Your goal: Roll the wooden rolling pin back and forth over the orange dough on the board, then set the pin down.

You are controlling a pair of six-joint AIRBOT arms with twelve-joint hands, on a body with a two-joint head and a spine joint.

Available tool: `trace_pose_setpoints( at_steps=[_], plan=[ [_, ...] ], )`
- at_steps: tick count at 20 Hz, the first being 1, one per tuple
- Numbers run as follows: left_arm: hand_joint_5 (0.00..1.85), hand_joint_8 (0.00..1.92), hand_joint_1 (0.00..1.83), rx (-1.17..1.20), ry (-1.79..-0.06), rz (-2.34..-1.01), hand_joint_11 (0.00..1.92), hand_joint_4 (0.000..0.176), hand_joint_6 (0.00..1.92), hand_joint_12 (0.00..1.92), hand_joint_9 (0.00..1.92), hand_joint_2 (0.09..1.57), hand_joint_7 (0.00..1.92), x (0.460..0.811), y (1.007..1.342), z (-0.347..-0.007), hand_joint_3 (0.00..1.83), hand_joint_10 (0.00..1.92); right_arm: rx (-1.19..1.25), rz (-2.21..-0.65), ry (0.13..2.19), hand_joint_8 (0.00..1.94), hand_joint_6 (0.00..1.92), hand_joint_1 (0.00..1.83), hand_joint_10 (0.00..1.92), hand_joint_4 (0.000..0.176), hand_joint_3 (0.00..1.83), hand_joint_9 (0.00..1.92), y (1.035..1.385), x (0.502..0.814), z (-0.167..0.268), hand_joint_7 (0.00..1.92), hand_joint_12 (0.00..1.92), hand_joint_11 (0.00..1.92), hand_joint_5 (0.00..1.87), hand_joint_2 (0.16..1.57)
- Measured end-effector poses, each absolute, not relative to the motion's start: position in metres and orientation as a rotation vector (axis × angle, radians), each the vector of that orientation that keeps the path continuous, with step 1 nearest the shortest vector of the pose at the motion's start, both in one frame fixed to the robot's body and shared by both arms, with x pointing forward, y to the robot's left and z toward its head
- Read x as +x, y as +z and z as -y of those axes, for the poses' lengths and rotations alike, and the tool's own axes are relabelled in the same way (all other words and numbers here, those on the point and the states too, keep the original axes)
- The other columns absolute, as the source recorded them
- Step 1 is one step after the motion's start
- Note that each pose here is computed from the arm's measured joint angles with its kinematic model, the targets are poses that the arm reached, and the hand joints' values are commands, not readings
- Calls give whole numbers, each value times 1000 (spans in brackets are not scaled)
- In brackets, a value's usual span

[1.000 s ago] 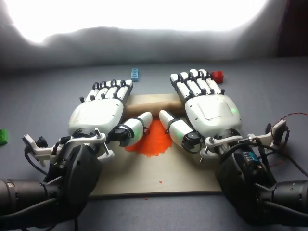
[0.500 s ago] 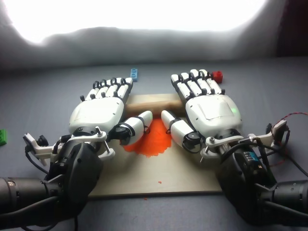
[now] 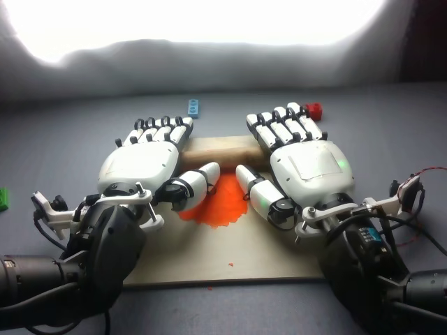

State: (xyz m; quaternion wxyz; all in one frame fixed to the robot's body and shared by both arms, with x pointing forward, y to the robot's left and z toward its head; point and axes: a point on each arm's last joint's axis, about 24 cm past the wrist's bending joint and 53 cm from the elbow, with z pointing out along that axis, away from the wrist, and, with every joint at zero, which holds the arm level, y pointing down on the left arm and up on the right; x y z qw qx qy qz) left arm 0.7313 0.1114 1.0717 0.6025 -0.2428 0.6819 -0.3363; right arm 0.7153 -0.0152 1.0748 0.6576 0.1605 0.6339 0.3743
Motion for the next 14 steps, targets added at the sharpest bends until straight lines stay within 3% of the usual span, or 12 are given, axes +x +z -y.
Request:
trace_pose_setpoints(
  at_steps=[6,10,14],
  plan=[
    [277,18,0,-583,-791,-1585,0,0,17,666,291,1448,322,728,1074,-114,1,28,355,-1420,850,56,183,0,173,0,4,361,1079,711,16,464,1151,0,355,1455],
    [324,7,0,-592,-791,-1576,0,0,10,753,353,1451,386,726,1078,-118,1,16,359,-1413,858,15,549,0,541,0,0,243,1080,704,15,514,1262,0,226,1455],
    [338,8,0,-600,-791,-1570,0,0,10,787,370,1451,406,723,1080,-120,0,15,364,-1409,854,14,600,0,617,0,1,224,1079,700,17,524,1292,0,195,1457]
  ],
)
